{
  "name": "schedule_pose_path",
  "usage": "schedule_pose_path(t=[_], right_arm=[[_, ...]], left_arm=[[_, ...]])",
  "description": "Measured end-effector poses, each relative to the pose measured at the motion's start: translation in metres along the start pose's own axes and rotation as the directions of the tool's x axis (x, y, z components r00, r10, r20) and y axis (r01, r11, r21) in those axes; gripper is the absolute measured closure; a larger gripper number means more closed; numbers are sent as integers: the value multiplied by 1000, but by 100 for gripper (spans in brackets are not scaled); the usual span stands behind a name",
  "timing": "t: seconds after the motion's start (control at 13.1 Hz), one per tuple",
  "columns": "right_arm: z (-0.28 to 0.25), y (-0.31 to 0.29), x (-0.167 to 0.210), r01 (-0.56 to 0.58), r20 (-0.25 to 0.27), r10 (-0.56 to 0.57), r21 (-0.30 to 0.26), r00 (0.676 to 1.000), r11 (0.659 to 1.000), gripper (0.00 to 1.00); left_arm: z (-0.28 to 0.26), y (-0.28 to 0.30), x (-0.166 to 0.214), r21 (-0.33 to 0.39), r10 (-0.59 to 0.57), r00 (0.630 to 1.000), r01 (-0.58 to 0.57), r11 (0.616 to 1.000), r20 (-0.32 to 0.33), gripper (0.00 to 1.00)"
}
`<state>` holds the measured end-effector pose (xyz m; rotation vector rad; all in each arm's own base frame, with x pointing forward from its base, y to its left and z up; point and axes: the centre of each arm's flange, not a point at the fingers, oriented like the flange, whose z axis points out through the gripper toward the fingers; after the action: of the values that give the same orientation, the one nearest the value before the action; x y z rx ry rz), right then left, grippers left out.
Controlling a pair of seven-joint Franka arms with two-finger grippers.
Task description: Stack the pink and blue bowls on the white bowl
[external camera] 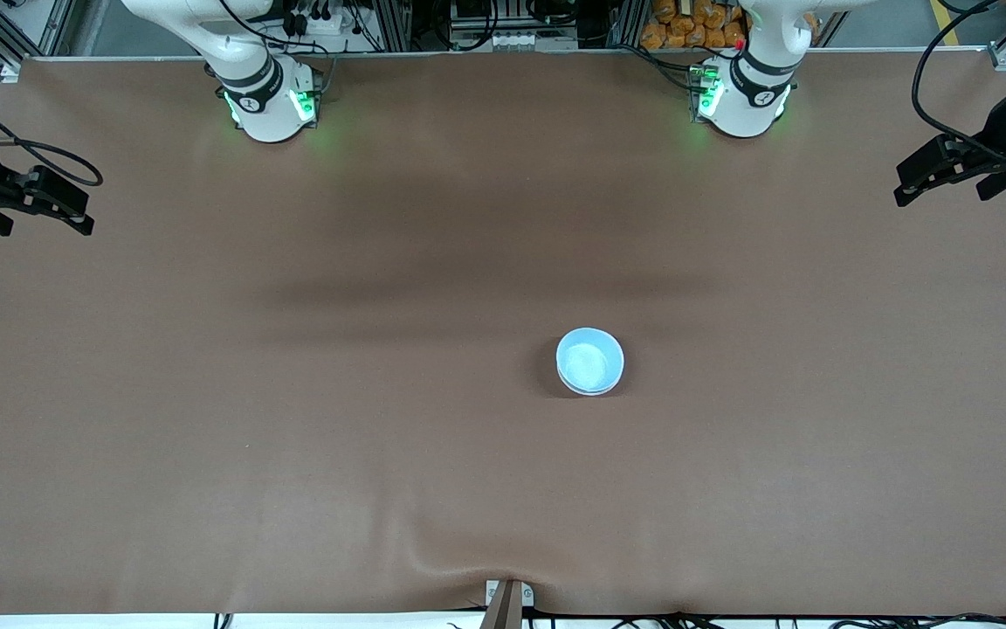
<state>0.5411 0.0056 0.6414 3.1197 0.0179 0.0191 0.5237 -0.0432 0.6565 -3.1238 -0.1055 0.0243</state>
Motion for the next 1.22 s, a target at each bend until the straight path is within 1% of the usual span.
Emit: schedule_pose_path(t=[1.22], right_arm=[[-5,3,-1,-5,1,5,0,1000,1000,0]], left_arm=[[-1,-1,1,0,-2,1000,2,1000,-2,0]])
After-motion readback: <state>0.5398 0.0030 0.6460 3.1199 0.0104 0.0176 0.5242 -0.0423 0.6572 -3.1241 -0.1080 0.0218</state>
